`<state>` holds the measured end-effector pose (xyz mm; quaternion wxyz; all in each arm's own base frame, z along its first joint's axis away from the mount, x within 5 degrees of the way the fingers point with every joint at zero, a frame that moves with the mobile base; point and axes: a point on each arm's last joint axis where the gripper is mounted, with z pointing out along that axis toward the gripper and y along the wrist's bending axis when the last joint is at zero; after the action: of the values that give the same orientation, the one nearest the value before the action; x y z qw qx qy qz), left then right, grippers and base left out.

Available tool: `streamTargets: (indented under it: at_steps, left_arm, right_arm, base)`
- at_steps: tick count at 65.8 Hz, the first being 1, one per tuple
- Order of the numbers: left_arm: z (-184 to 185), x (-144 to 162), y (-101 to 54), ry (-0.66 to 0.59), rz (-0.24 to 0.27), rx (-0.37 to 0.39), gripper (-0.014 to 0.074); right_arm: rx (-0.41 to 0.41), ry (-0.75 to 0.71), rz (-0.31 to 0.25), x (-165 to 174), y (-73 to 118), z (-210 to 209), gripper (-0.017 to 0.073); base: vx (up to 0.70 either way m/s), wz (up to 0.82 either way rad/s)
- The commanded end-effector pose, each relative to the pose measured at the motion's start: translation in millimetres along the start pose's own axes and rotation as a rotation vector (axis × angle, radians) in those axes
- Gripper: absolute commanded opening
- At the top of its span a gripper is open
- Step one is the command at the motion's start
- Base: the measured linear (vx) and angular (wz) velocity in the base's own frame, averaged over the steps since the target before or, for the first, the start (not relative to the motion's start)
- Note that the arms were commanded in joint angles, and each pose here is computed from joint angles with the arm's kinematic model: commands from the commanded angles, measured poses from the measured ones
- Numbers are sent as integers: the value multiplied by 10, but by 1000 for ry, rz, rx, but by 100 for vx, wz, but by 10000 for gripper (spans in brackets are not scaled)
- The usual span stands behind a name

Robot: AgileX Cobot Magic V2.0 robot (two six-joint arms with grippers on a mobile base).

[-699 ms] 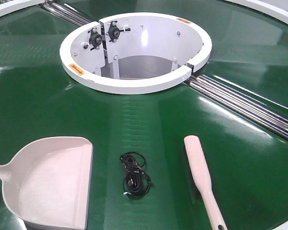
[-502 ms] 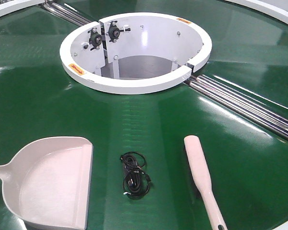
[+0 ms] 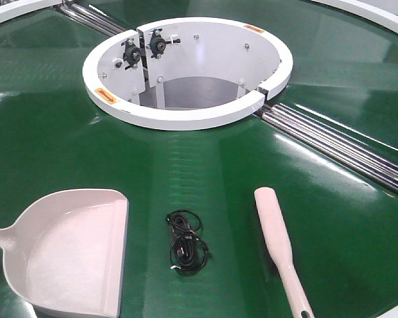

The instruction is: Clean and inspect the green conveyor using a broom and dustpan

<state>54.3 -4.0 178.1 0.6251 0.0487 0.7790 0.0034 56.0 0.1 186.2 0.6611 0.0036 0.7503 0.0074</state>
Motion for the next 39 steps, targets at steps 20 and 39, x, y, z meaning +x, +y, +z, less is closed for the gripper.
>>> streamTargets:
  at_steps: [20, 39]
  left_arm:
    - [9, -10, 8, -77, -10, -14, -22]
    - [1, -74, 18, -146, -10, -25, -22]
  right_arm:
    - [7, -67, -61, -29, -3, 3, -5]
    - [6, -86, -61, -46, -2, 2, -5]
  base:
    - [0, 0]
    - [0, 0]
